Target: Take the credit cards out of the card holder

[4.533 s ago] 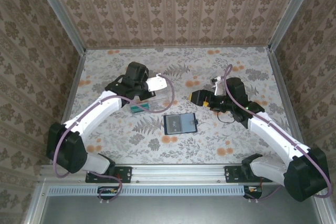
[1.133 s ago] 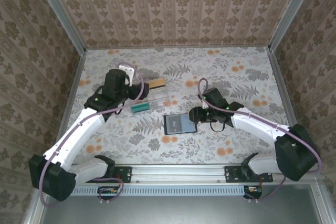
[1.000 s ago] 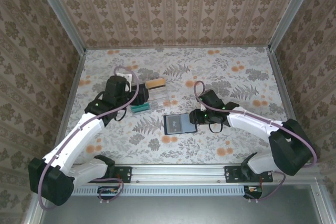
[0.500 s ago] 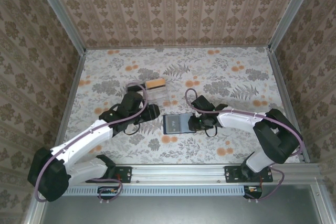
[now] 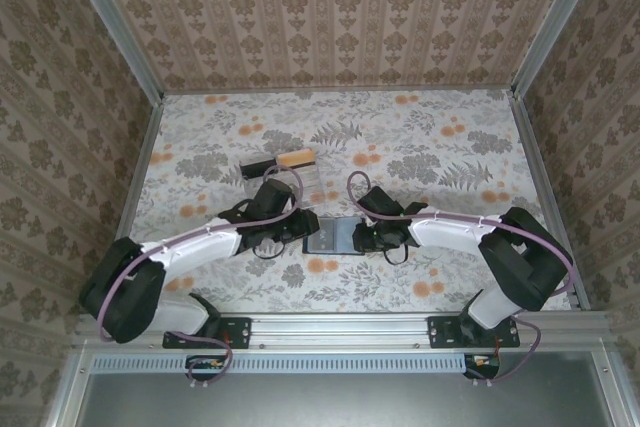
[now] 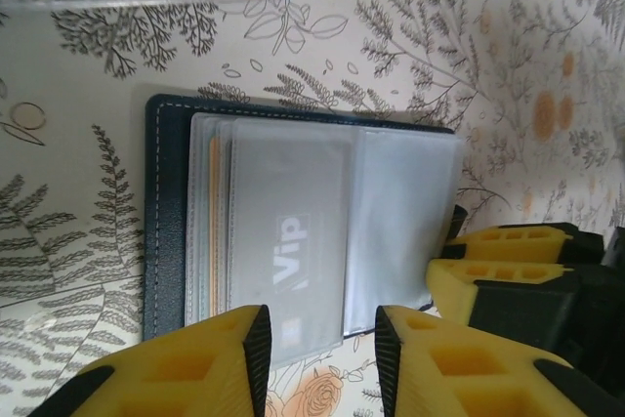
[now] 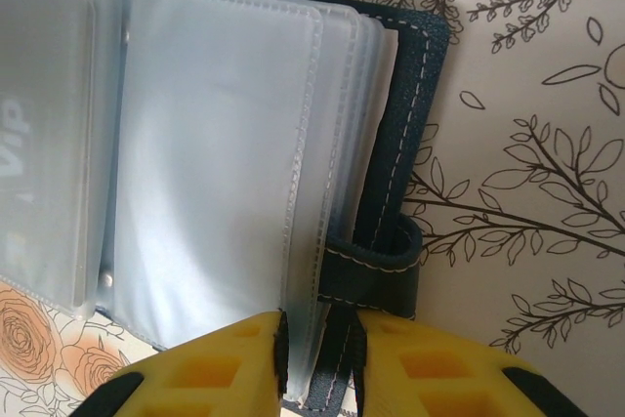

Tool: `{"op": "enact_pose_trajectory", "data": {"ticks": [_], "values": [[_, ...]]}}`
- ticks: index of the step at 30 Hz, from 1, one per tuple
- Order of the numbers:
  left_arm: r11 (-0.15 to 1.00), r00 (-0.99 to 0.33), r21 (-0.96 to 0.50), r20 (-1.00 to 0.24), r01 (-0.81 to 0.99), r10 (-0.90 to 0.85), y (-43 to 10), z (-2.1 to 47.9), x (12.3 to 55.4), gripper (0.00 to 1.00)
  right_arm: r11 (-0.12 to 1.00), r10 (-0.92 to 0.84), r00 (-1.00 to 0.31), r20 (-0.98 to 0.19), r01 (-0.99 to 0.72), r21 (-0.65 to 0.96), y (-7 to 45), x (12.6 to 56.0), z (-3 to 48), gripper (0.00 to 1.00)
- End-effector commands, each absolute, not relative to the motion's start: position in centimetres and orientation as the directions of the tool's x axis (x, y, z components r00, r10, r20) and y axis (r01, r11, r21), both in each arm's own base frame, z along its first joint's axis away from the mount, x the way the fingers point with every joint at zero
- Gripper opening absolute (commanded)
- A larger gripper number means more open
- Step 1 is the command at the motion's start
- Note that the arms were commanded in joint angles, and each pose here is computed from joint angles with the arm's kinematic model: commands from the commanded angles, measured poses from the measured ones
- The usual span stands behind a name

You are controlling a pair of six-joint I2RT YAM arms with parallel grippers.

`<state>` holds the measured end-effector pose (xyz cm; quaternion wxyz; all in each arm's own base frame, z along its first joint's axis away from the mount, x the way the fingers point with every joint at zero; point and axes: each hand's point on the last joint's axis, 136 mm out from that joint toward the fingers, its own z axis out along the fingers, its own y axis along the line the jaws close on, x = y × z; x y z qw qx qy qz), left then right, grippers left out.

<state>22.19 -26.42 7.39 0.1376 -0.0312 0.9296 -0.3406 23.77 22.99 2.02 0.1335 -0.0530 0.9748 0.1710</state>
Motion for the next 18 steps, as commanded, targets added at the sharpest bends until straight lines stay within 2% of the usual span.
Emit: {"op": "enact_pose_trajectory", "data": {"ticks": [1, 18], "values": [[0.742, -0.970, -0.670, -0.197, 0.030, -0.139, -27.3, 6.7, 21.8, 0.35, 0.947, -0.054, -0.965, -0.257, -0.131, 0.292, 22.4, 23.2, 1.3, 0.27], [0.784, -0.982, -0.621, -0.142, -0.010, -0.126, -27.1, 3.2, 21.7, 0.35, 0.949, -0.052, -0.963, -0.266, -0.130, 0.287, 22.1, 23.1, 1.6, 0.27]]}}
